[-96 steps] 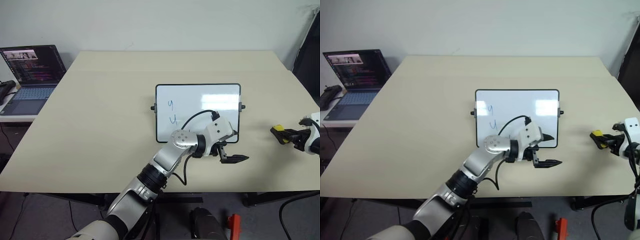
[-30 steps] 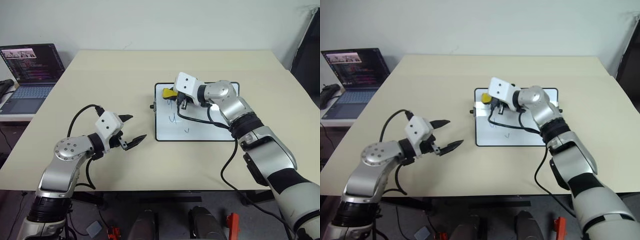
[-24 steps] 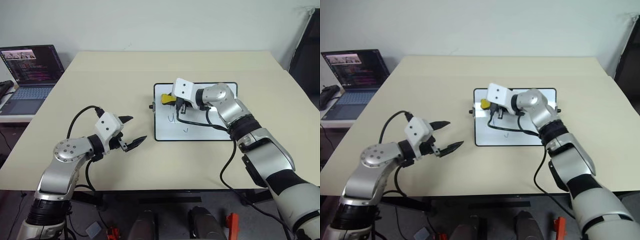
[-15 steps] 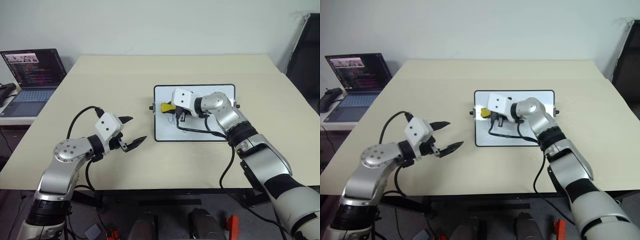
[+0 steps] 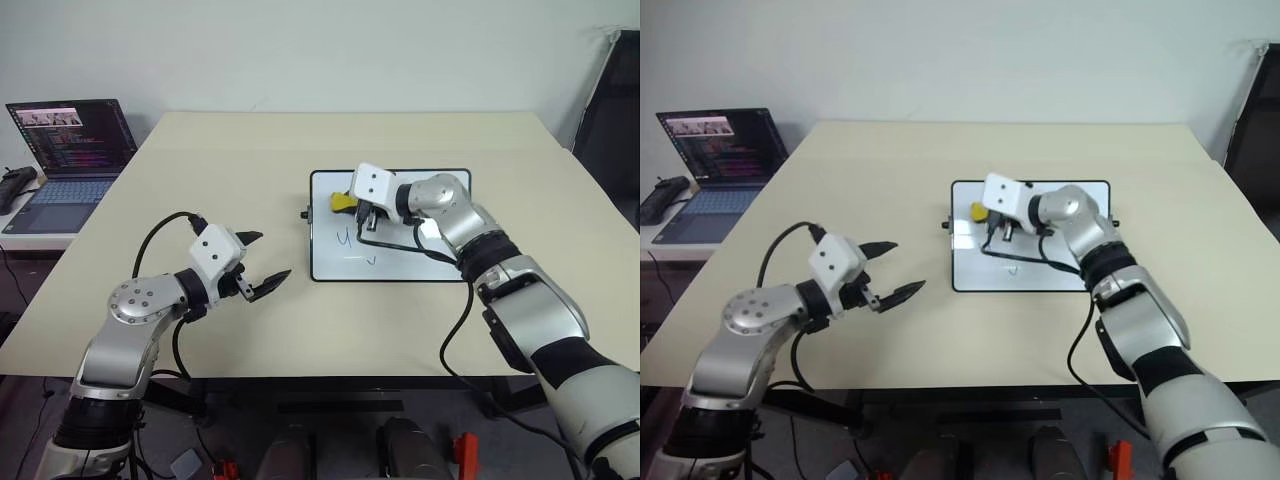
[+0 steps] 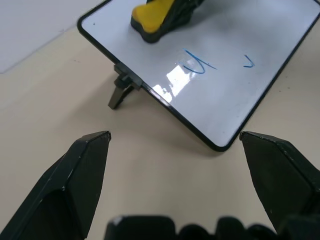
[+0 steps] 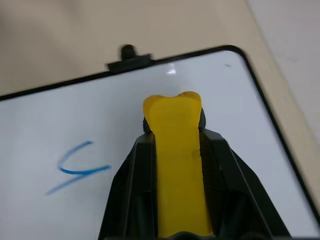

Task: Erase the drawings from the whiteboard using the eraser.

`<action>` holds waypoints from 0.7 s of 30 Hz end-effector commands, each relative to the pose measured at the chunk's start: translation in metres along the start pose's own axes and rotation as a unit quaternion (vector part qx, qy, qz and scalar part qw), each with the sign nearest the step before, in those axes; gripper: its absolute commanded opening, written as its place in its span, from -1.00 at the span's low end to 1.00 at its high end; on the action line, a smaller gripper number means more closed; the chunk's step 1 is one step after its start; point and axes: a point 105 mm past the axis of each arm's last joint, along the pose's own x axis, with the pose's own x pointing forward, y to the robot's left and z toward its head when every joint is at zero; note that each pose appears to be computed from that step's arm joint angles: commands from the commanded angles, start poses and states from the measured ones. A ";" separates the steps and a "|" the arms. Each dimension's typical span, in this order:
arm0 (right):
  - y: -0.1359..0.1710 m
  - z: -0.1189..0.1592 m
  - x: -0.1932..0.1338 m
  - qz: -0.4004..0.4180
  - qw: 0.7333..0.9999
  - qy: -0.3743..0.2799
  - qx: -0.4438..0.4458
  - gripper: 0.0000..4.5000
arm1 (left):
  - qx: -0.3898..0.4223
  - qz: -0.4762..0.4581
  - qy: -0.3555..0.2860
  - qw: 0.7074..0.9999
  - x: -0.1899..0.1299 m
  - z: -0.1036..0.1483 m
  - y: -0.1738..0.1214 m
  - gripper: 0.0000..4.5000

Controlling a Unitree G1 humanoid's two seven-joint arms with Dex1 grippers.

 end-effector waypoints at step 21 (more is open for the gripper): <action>-0.008 0.028 -0.111 0.058 0.995 -0.063 0.041 -0.63 | 0.027 -0.028 -0.040 0.998 -0.002 0.029 0.008 1.00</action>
